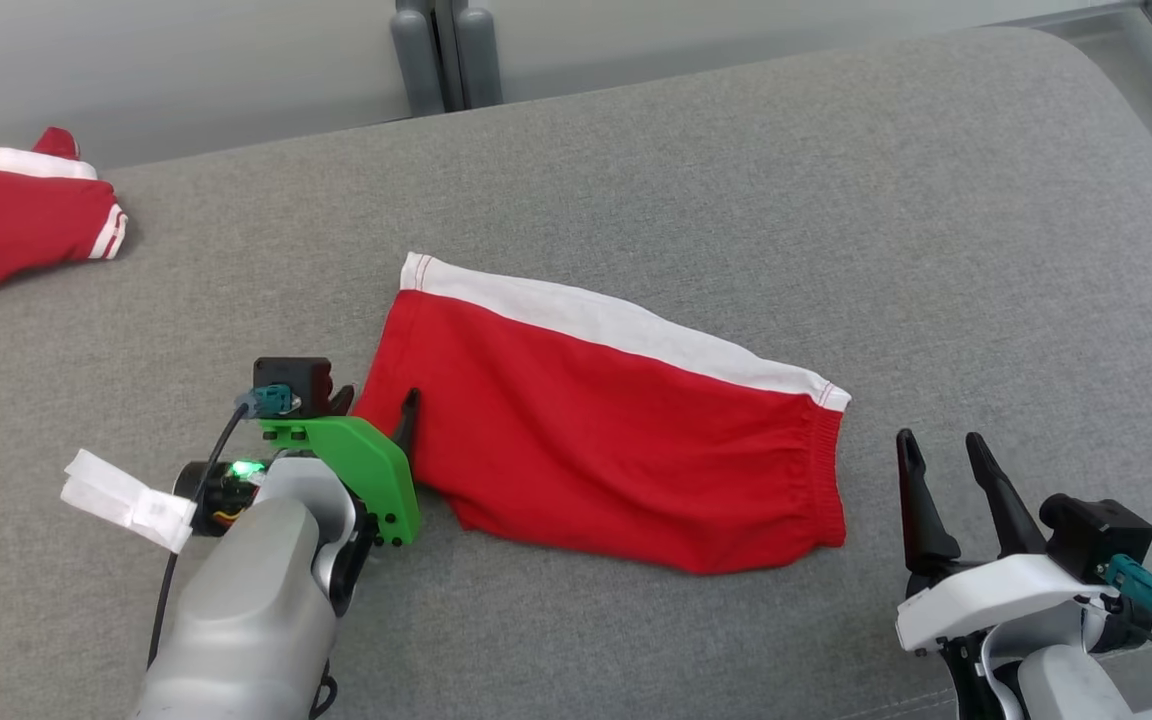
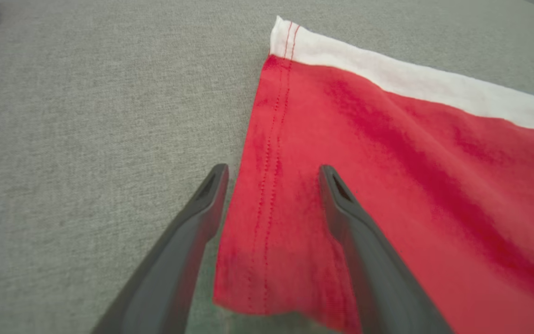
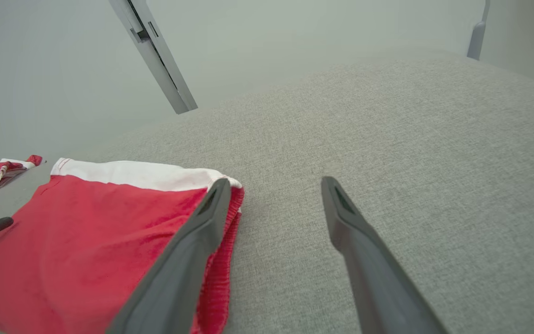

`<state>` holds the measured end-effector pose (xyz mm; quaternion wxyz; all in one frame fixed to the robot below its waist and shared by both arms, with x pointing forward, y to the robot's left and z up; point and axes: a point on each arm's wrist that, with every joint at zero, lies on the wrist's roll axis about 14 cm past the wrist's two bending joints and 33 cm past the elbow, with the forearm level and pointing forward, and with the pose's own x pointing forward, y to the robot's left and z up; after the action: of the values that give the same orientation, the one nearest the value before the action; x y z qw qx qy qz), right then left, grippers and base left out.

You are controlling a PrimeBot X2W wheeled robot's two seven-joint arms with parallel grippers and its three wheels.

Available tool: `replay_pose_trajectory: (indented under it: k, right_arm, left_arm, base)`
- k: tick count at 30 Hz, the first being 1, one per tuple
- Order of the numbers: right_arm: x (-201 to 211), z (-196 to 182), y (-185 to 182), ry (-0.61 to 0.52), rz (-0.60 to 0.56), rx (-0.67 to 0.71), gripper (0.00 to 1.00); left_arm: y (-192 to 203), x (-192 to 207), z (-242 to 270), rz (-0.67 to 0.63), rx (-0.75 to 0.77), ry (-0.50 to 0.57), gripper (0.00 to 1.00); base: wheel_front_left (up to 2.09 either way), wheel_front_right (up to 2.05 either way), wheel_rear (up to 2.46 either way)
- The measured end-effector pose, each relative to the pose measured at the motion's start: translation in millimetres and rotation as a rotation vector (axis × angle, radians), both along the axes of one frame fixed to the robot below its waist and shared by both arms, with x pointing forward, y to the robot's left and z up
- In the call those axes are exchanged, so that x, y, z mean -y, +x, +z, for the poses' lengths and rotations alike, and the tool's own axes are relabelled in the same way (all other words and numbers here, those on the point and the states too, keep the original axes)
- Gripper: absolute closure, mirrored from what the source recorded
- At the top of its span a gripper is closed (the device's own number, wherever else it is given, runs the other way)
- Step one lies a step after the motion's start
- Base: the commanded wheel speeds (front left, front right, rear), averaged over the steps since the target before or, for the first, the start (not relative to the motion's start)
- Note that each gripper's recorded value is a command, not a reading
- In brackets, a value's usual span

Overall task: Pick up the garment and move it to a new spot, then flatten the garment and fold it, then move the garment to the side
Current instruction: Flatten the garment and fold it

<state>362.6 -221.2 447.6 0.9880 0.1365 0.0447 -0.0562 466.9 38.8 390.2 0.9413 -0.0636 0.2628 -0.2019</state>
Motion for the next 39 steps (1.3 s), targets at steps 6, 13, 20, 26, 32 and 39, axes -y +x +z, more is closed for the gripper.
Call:
replay_pose_trajectory:
  k: [6, 13, 20, 26, 32, 39]
  right_arm:
    - [-6, 5, -1, 0.008, 0.017, 0.011, 0.0]
    - [3, 3, -5, 0.002, -0.009, -0.004, 0.0]
    - [10, 3, -10, 0.0, -0.031, -0.004, 0.0]
    - [10, 6, -11, 0.004, -0.034, 0.006, 0.0]
    - [12, 13, -10, -0.012, -0.032, 0.025, 0.0]
    - [11, 25, -7, -0.037, -0.014, 0.042, 0.0]
  left_arm:
    - [-4, -5, -7, 0.029, -0.064, 0.007, 0.0]
    - [-3, 5, -20, 0.003, -0.166, -0.004, 0.0]
    - [-5, 19, -17, -0.039, -0.19, -0.035, 1.0]
    - [-9, 21, -10, -0.023, -0.179, -0.086, 1.0]
    - [-12, 6, 3, 0.042, -0.124, -0.153, 1.0]
    - [-48, -32, -3, 0.194, -0.112, -0.218, 1.0]
  base:
    - [0.0, 0.0, 0.0]
    - [0.0, 0.0, 0.0]
    - [0.0, 0.0, 0.0]
    - [0.0, 0.0, 0.0]
    - [0.0, 0.0, 0.0]
    - [0.0, 0.0, 0.0]
